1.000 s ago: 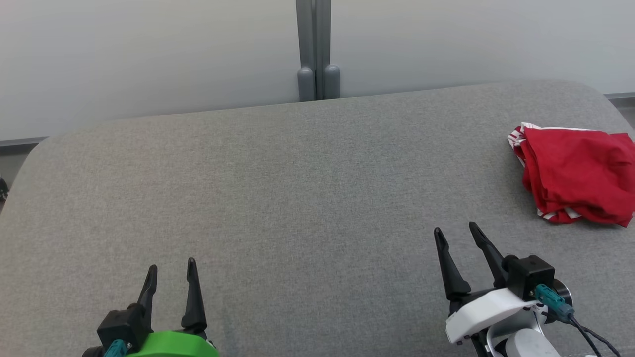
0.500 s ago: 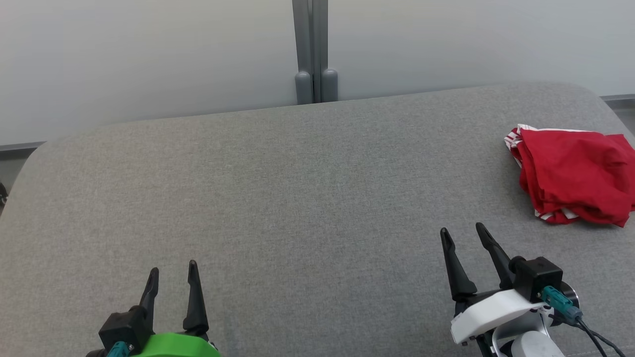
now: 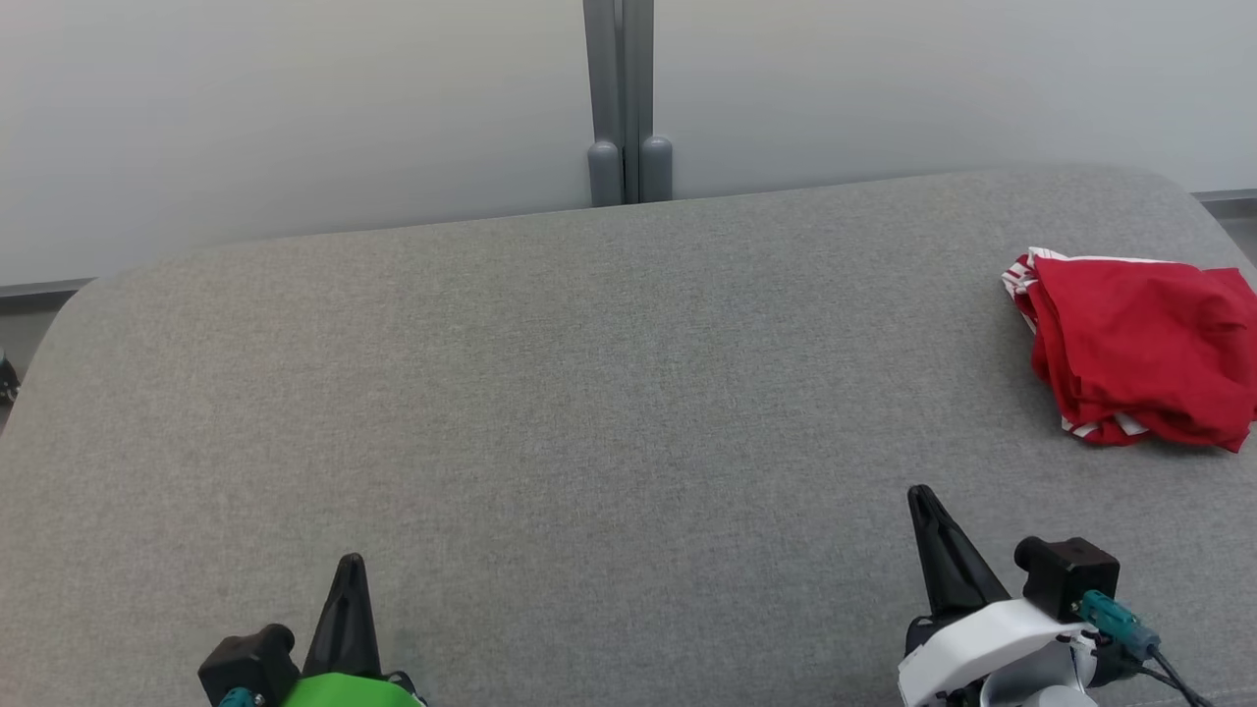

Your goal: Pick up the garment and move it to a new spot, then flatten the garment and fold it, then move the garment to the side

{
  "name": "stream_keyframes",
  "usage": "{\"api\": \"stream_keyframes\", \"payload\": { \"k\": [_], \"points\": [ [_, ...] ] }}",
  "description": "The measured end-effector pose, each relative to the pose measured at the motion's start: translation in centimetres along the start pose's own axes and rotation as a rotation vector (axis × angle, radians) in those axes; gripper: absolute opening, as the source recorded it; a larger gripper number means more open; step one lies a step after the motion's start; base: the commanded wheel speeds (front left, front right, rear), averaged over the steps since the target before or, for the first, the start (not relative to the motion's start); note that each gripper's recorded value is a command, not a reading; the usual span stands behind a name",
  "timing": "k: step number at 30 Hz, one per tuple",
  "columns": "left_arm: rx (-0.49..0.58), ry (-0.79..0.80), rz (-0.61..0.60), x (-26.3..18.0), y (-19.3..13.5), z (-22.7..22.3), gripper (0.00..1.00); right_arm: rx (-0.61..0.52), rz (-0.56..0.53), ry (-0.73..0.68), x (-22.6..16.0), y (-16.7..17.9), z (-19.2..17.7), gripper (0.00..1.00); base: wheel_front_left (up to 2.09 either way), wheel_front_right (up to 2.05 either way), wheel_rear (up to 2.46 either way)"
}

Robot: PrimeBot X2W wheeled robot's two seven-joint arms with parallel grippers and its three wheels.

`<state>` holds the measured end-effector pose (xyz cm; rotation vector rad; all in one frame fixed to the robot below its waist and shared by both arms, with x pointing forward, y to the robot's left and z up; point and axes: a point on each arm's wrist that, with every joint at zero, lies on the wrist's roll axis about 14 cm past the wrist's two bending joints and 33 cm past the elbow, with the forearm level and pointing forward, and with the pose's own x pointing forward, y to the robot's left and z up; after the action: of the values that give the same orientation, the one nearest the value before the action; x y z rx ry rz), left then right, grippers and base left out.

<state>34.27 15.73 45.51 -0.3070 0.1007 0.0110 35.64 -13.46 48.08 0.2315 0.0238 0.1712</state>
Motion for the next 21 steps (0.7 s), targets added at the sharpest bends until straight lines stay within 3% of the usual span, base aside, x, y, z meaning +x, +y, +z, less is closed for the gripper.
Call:
{"api": "stream_keyframes", "payload": {
  "k": [21],
  "points": [
    [-0.337,0.037,0.063,0.8,1.6,0.3,0.00,0.354,-0.097,-0.008,0.4,-2.4,0.6,0.00,0.00,0.00,0.00]
  ]
}}
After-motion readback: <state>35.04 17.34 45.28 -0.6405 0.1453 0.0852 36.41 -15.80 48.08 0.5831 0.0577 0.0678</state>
